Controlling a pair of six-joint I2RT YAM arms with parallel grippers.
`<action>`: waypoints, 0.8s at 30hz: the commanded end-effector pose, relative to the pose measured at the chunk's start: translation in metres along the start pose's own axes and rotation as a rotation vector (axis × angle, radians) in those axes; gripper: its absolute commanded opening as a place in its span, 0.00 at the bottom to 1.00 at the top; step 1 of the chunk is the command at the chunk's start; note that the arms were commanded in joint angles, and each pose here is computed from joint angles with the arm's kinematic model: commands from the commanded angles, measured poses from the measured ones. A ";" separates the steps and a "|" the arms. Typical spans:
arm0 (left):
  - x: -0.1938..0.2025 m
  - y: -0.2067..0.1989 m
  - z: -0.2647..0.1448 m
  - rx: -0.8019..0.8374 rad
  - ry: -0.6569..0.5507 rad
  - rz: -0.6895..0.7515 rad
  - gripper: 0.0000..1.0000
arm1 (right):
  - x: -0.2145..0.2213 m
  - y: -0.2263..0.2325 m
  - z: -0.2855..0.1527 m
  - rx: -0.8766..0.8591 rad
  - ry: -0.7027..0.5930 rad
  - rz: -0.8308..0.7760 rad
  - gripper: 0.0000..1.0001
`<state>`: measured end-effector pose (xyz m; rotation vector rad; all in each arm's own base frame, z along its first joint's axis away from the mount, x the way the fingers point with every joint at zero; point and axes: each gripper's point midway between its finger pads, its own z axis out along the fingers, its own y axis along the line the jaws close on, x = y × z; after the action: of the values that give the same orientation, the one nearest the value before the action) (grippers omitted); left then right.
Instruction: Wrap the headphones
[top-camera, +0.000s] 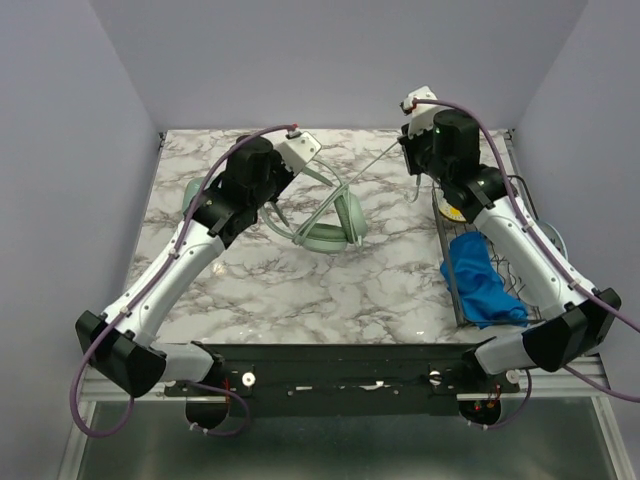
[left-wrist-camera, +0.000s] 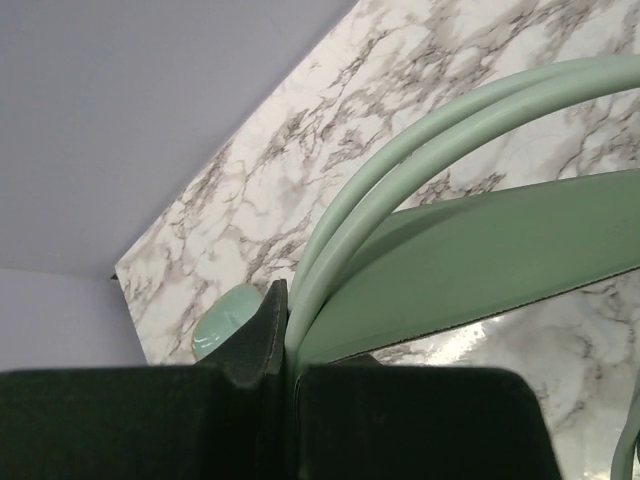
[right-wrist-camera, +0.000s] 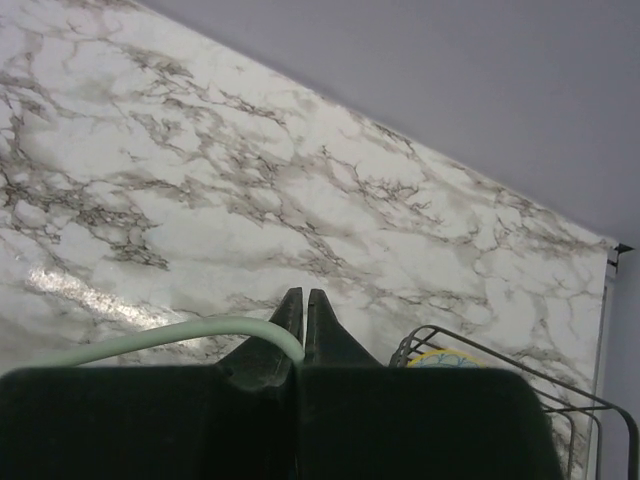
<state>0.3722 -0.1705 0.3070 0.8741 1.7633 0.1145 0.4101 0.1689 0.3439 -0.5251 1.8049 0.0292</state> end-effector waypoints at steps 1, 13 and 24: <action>-0.016 -0.016 -0.037 0.139 -0.018 -0.135 0.00 | -0.003 -0.006 0.001 -0.061 -0.072 0.052 0.01; -0.104 -0.005 -0.095 0.256 -0.195 -0.401 0.00 | 0.003 0.093 0.016 -0.563 -0.203 0.188 0.23; -0.156 0.023 -0.112 0.220 -0.308 -0.510 0.00 | 0.003 0.166 0.023 -0.783 -0.345 0.382 0.36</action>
<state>0.3150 -0.2022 0.4398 0.6263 1.7576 -0.4006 0.3766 0.2945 0.2864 -0.6778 1.5795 0.9131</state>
